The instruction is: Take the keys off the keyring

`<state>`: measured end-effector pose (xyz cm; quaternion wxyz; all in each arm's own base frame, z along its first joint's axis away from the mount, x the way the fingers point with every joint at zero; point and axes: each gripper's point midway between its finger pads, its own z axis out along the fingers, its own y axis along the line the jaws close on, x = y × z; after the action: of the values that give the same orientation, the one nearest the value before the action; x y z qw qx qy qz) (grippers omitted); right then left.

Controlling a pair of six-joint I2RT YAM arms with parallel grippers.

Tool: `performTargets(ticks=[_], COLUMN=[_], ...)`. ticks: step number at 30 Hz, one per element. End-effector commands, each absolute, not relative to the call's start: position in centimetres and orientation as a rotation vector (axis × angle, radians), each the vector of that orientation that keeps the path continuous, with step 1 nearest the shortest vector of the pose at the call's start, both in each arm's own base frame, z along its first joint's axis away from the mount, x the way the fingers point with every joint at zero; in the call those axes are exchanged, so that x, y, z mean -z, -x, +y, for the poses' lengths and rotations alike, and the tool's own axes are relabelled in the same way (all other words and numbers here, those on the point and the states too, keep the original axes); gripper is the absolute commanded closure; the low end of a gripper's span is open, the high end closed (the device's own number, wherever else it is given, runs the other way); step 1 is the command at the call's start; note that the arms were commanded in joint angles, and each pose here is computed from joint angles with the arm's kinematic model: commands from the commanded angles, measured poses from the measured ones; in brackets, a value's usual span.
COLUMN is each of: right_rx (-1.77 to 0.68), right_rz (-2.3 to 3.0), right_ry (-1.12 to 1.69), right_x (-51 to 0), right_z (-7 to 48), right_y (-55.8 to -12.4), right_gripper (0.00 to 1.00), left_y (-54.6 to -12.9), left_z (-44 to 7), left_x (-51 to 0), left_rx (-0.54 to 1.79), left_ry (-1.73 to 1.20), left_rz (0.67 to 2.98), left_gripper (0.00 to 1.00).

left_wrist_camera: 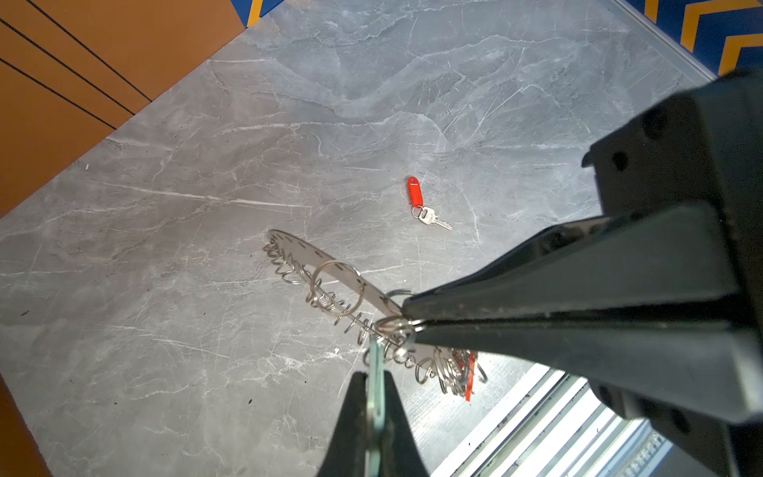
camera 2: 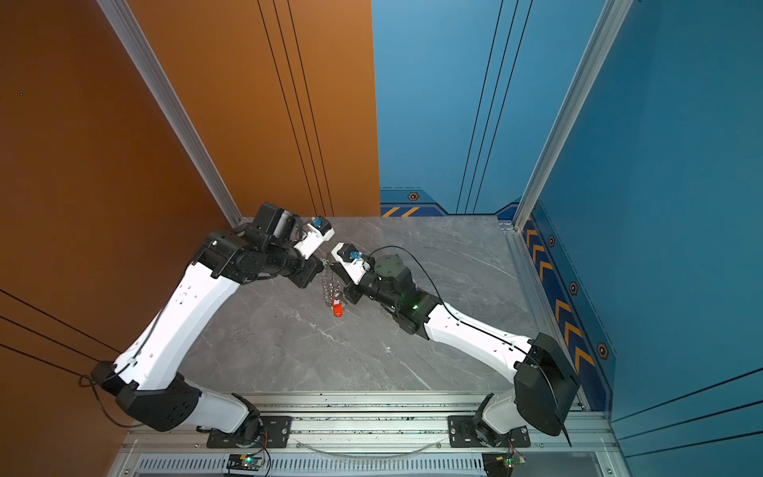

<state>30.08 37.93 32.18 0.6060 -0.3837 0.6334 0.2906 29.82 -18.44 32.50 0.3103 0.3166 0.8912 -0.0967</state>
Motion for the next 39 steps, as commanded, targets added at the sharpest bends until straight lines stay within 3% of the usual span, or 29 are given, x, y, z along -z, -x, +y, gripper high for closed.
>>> performTargets(ticks=[1, 9, 26, 34, 39], right_rx=[-0.660, -0.689, -0.813, -0.767, -0.767], right_rz=[1.414, 1.338, 1.189, 1.242, 1.268], right_ry=[0.866, 0.808, 0.759, 0.792, 0.767], right_x=[-34.0, -36.3, -41.1, -37.8, -36.7], right_z=[37.3, 37.1, 38.3, 38.7, 38.4], right_y=[-30.3, -30.2, -28.4, -29.4, -30.2], right_gripper=[1.00, 1.00, 1.00, 1.00, 1.00], left_y=[-31.6, -32.2, -31.5, -31.0, -30.6], left_z=[-15.5, -13.5, -14.2, -17.3, -17.5], left_x=[-33.4, -31.8, -28.0, -31.2, -32.4], left_rx=[0.146, 0.105, 0.231, 0.485, 0.516], left_ry=[-0.701, -0.599, -0.585, -0.579, -0.590], left_rz=[2.357, 2.441, 2.604, 2.538, 2.501], left_gripper=[1.00, 1.00, 1.00, 1.00, 1.00])
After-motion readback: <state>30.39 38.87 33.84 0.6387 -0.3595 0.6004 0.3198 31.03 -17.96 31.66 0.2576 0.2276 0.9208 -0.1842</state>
